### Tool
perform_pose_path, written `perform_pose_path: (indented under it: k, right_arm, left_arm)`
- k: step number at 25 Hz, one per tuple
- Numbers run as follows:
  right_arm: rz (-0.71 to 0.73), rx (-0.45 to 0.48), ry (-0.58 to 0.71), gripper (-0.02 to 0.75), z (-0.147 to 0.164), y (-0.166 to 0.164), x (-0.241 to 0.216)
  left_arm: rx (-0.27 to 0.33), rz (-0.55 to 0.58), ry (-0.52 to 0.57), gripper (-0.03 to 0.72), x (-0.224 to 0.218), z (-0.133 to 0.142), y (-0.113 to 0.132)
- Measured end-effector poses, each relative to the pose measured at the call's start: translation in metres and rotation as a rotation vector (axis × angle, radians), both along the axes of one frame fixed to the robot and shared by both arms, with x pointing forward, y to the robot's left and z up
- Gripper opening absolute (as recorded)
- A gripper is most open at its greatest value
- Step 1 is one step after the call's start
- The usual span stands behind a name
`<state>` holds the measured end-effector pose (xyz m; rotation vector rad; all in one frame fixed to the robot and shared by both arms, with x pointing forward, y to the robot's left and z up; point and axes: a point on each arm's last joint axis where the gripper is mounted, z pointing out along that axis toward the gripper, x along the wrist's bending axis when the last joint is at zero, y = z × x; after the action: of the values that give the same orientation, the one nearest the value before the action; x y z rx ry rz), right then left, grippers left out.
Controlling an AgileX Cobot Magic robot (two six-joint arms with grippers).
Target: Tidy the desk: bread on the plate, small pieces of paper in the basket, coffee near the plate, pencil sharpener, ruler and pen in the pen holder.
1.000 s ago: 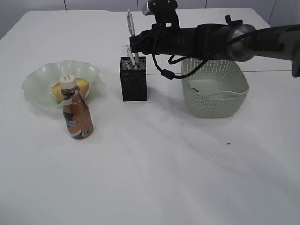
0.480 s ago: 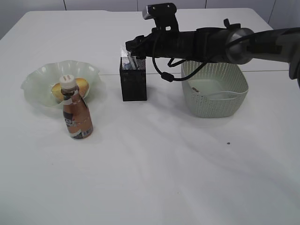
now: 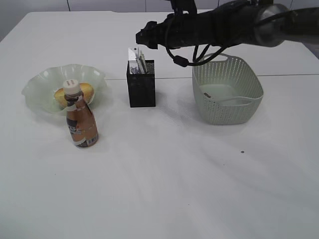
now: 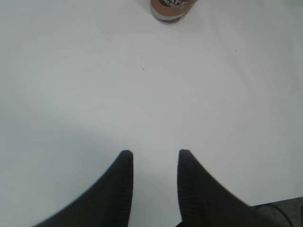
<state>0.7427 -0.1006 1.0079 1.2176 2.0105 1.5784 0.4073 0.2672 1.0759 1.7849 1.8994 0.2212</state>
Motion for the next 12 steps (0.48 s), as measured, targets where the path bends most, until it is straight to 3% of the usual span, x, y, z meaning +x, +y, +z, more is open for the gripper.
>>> perform_pose_path:
  k: [2, 6, 12]
  right_arm:
    - [0.019, -0.013, 0.084, 0.450, 0.010, -0.001, -0.009]
    - [0.029, -0.124, 0.267, 0.450, 0.028, -0.009, -0.031]
    - [-0.089, -0.241, 0.467, 0.450, 0.067, -0.030, -0.064]
  left_arm:
    - [0.000, 0.000, 0.000, 0.239, 0.000, 0.000, 0.000]
    - [0.000, 0.000, 0.000, 0.239, 0.000, 0.000, 0.000]
    - [-0.002, 0.000, 0.000, 0.239, 0.000, 0.000, 0.000]
